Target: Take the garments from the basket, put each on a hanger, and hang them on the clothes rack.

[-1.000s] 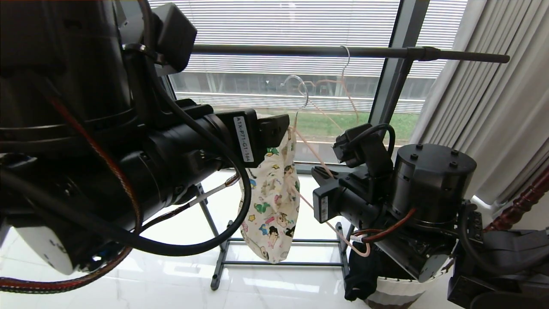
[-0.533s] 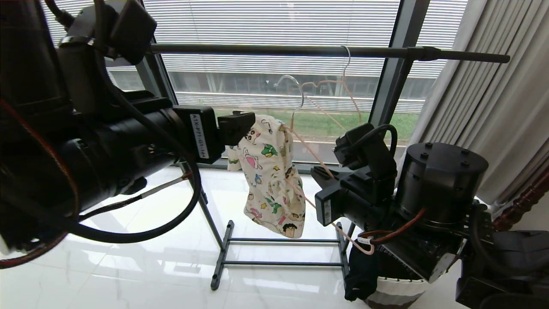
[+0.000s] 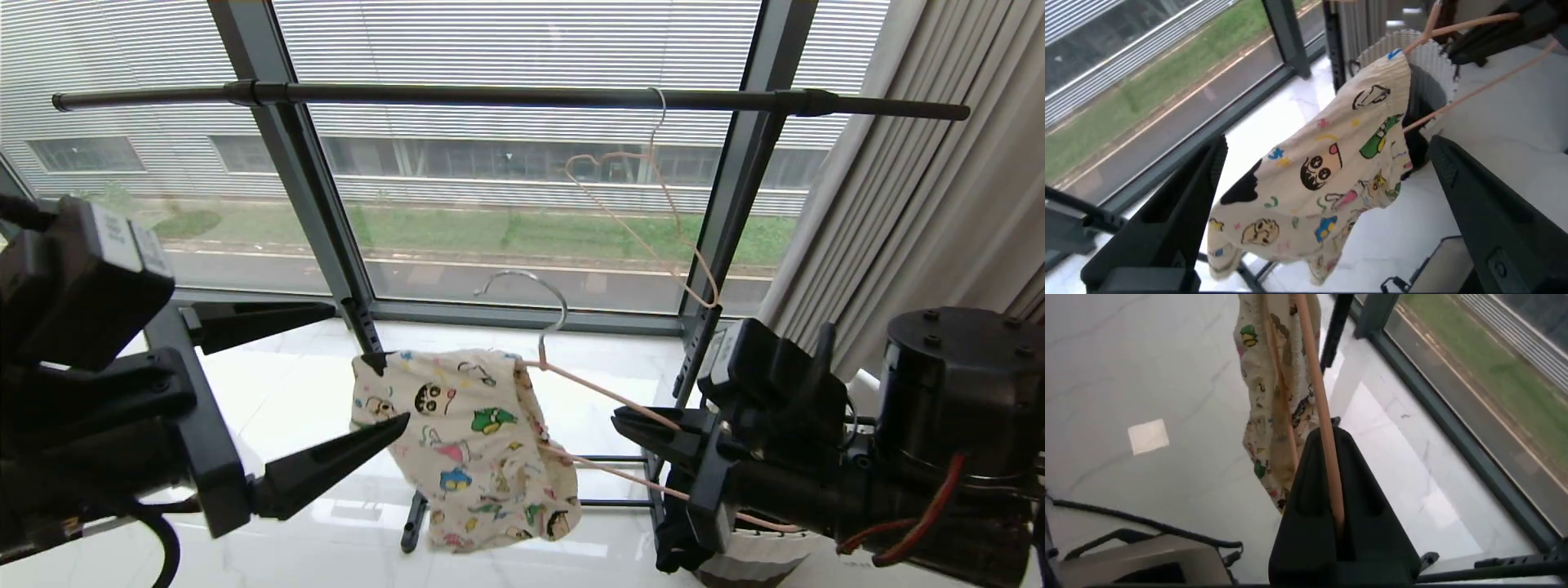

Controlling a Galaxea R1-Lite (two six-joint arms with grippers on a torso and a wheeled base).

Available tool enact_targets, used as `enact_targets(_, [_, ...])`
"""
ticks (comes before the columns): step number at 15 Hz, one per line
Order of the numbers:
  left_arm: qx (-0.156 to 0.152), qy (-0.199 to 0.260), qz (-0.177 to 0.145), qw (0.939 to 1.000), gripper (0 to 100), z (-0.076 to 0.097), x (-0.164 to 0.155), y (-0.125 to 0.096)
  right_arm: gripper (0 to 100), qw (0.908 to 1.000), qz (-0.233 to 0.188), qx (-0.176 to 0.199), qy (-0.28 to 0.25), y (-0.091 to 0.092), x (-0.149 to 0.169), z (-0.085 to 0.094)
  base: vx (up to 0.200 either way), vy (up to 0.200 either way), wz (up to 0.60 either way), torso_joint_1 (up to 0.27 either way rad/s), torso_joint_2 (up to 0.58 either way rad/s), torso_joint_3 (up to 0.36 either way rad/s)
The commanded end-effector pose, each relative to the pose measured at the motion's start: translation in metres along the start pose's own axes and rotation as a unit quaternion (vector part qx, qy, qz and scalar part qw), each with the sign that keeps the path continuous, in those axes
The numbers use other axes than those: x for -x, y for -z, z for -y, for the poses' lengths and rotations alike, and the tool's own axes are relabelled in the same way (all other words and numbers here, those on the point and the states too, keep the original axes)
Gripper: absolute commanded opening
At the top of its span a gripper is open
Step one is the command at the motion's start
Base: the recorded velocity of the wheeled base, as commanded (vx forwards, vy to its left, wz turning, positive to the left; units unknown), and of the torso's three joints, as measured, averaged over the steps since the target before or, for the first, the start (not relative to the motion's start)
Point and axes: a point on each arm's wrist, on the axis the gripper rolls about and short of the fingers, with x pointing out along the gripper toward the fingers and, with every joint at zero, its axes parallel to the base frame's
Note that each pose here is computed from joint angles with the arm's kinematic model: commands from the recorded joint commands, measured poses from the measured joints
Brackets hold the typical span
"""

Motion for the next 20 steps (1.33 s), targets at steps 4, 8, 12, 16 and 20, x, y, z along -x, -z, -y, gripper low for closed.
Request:
enact_targets(4, [-0.076, 0.111, 0.023, 0.9907, 100, 0.035, 0.022, 0.029, 0, 0.997, 0.0, 0.053, -0.056, 0.01, 0.032, -0.013, 0.0, 0.0, 0.0, 0.0, 0.0, 0.0])
enact_targets(8, [-0.075, 0.144, 0.01, 0.9867, 100, 0.045, 0.02, 0.04, 0, 0.9905, 0.012, 0.093, -0.101, 0.006, 0.031, -0.033, 0.0, 0.0, 0.0, 0.0, 0.0, 0.0])
enact_targets(12, [-0.067, 0.152, -0.009, 0.986, 100, 0.046, 0.012, 0.045, 0, 0.986, 0.018, 0.111, -0.123, 0.004, 0.033, -0.043, 0.0, 0.0, 0.0, 0.0, 0.0, 0.0])
enact_targets(16, [-0.058, 0.172, -0.045, 0.9825, 100, 0.052, 0.007, 0.062, 0, 0.9829, 0.033, 0.116, -0.139, -0.001, 0.038, -0.051, 0.0, 0.0, 0.0, 0.0, 0.0, 0.0])
enact_targets(20, [-0.053, 0.173, -0.056, 0.9819, 100, 0.052, 0.003, 0.064, 0, 0.9793, 0.033, 0.121, -0.159, -0.003, 0.042, -0.06, 0.0, 0.0, 0.0, 0.0, 0.0, 0.0])
